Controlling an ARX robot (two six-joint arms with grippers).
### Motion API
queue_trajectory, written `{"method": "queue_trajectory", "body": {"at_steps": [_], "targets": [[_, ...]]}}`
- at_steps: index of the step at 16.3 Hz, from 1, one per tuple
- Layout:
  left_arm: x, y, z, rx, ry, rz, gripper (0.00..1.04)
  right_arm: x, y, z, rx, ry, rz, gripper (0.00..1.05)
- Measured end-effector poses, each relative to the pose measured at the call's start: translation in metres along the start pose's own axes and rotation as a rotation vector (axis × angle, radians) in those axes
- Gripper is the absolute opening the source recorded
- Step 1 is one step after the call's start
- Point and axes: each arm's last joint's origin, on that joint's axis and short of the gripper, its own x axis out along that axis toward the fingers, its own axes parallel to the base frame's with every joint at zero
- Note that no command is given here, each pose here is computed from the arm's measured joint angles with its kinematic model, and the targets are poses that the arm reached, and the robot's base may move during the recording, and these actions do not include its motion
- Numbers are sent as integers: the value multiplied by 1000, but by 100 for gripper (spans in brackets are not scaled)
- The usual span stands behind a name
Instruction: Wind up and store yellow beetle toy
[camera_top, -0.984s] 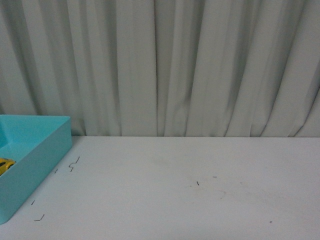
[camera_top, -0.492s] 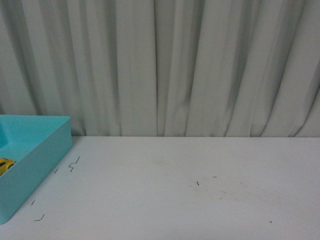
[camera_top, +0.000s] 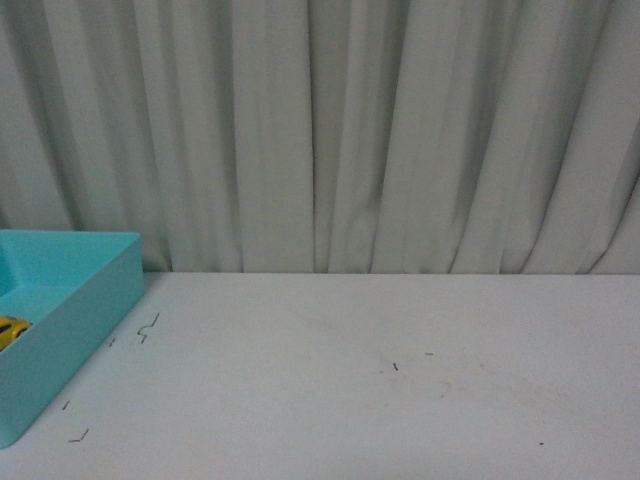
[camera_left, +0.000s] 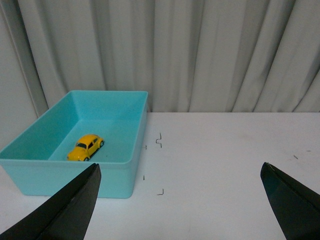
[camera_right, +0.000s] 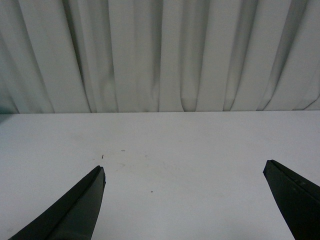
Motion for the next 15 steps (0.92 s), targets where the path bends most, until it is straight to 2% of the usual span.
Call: {"method": "queue_trajectory", "body": {"at_steps": [15], "targets": [[0,0,0,-1,2,0,98,0,0,0,0,0,0,98]]}}
